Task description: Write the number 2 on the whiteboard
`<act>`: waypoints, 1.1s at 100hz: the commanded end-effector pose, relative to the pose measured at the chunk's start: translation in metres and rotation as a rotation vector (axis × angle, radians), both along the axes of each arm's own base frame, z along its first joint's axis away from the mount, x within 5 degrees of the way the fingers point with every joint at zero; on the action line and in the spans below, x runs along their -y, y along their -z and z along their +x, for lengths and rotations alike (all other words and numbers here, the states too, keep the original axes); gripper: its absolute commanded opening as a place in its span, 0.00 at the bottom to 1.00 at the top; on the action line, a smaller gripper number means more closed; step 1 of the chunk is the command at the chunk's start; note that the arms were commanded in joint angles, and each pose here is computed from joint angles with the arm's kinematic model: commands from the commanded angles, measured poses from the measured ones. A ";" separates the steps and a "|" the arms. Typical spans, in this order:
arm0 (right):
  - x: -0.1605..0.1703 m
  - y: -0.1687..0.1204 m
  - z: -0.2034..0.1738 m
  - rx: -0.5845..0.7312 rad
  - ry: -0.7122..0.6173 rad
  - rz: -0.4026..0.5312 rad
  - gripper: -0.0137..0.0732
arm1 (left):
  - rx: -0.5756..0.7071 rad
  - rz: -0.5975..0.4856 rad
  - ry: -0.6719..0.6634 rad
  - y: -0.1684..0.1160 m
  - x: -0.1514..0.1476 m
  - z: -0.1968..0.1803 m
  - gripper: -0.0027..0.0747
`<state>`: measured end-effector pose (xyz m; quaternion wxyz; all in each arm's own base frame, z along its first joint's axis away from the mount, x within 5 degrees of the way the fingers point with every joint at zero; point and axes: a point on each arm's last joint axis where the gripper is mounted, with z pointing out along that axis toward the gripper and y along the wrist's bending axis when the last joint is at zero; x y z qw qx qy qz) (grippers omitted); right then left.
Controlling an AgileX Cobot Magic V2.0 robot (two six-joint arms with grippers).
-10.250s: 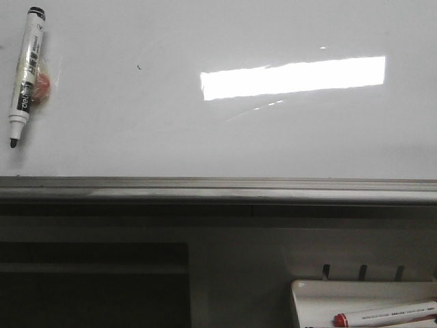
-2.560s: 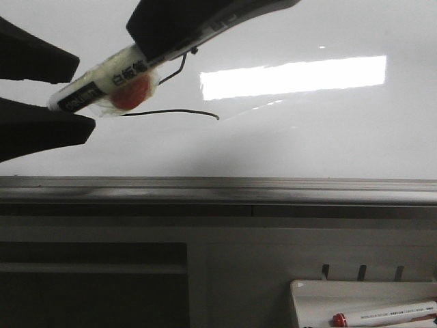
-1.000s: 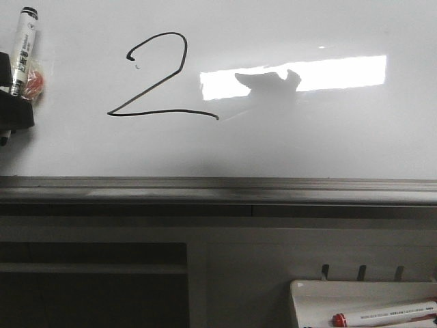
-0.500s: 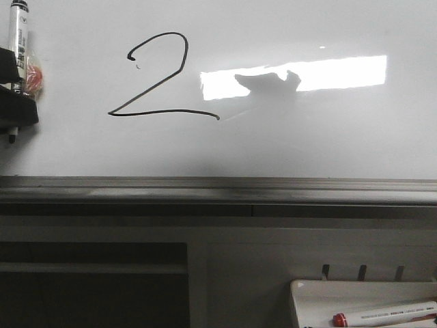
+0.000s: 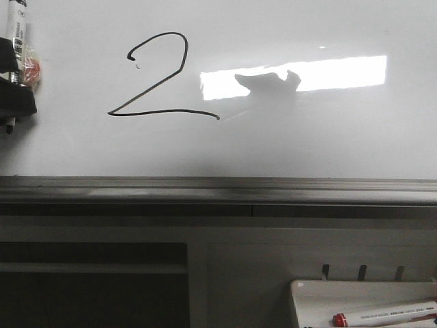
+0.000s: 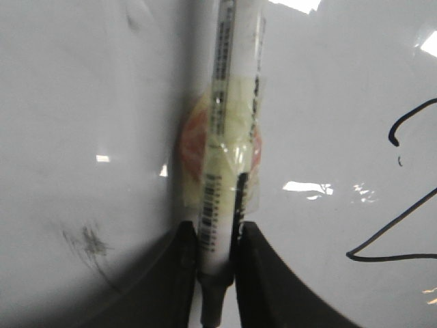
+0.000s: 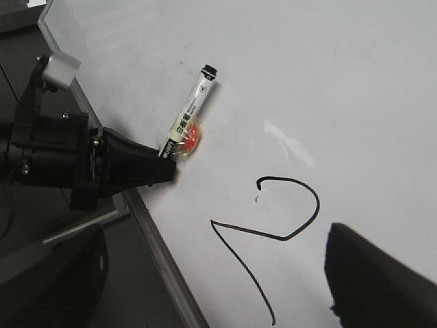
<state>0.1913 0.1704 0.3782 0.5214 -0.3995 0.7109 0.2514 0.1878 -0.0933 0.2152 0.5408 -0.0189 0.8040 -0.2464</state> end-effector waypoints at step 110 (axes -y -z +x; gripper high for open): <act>0.053 -0.014 -0.052 0.199 0.146 0.141 0.09 | 0.546 -0.009 0.132 -0.095 -0.031 -0.078 0.01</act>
